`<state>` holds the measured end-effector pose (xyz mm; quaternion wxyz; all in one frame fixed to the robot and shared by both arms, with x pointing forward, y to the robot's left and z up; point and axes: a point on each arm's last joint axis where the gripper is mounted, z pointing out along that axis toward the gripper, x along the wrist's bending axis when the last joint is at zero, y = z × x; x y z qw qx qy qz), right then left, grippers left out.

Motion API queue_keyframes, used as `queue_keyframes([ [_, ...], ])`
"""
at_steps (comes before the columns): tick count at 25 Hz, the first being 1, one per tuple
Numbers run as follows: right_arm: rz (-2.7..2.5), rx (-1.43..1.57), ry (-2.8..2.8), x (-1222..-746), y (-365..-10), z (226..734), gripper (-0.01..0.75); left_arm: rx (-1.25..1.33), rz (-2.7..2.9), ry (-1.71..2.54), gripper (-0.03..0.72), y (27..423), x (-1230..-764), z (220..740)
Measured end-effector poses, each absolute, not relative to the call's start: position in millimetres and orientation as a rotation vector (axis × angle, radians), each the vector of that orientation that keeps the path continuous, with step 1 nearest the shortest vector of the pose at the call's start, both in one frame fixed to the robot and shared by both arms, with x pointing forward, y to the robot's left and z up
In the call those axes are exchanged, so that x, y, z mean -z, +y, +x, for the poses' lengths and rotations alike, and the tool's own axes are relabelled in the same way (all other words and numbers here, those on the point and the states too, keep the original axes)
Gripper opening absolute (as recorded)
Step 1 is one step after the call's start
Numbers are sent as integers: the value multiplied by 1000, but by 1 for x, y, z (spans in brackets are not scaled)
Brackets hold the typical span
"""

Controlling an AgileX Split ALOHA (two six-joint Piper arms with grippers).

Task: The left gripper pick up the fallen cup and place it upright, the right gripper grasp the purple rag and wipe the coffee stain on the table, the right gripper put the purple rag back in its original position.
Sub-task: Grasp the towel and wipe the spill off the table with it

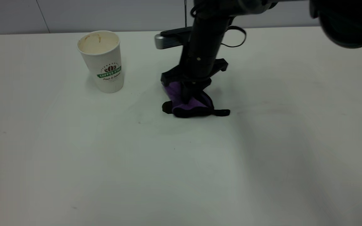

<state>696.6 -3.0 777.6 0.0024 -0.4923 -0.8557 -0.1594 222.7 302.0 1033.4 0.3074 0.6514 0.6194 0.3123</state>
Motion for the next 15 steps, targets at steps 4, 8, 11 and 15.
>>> queue_keyframes([
  [4, -1469, 491, -2683, -778, 23, 678, 86, -826, 1723, 1638, 539, 302, -1033, 223],
  [8, -1404, 473, -2701, -774, 44, 660, 86, -826, 1723, 1638, 539, 302, -1033, 223],
  [11, -1406, 543, -2712, -774, 54, 658, 86, -826, 1723, 1638, 539, 302, -1033, 223],
  [15, -1465, 635, -2698, -773, 55, 664, 86, -826, 1723, 1638, 539, 302, -1033, 223],
])
